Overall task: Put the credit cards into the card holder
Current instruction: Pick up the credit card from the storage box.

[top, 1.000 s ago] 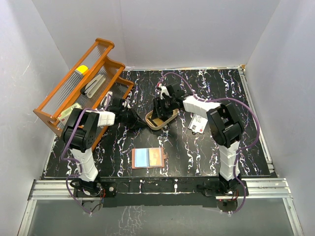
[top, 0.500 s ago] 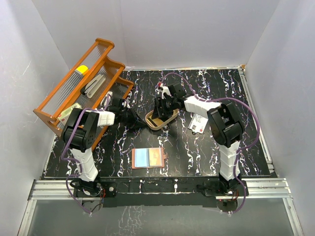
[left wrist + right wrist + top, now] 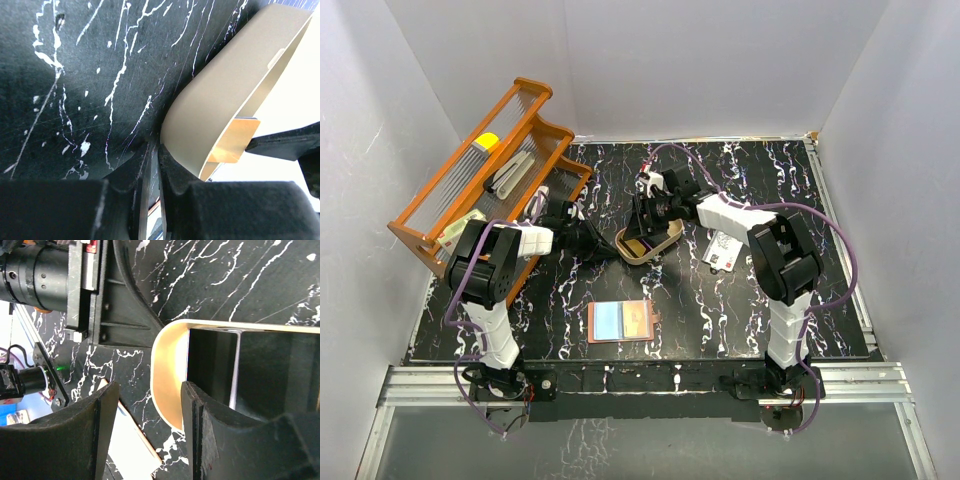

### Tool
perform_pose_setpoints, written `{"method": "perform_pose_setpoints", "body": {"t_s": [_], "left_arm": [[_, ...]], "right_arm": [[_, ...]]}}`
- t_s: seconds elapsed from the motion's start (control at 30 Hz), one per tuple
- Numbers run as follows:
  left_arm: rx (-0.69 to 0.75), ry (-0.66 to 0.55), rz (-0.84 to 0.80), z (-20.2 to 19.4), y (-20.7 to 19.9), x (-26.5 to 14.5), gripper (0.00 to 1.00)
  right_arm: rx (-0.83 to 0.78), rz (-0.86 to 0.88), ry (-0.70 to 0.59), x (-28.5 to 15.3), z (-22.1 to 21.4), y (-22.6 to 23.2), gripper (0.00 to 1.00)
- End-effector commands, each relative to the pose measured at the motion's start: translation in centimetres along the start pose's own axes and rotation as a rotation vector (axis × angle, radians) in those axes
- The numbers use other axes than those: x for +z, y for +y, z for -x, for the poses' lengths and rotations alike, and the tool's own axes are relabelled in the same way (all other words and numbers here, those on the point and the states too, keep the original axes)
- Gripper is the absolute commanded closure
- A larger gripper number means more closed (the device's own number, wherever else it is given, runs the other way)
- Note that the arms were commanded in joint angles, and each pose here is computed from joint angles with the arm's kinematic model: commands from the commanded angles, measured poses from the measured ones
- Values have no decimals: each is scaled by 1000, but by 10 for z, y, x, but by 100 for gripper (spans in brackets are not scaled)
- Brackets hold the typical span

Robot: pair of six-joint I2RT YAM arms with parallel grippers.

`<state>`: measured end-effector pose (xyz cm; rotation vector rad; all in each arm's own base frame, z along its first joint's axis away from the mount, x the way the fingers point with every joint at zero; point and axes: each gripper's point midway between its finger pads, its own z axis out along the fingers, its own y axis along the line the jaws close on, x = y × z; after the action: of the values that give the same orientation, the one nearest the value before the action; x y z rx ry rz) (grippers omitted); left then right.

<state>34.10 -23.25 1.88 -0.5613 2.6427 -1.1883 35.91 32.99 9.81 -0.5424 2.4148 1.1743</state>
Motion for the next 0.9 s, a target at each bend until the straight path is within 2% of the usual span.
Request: {"method": "perform_pose_setpoints", "body": {"t_s": [0.0, 0.73, 0.87], "left_arm": [[24, -2, -44, 6, -15, 0, 89], [24, -3, -41, 5, -16, -2, 88], [23, -2, -45, 5, -16, -1, 88]], "right_arm": [[-42, 67, -31, -10, 8, 25, 50], [29, 158, -6, 2, -4, 29, 54], [46, 113, -8, 5, -5, 20, 54]]}}
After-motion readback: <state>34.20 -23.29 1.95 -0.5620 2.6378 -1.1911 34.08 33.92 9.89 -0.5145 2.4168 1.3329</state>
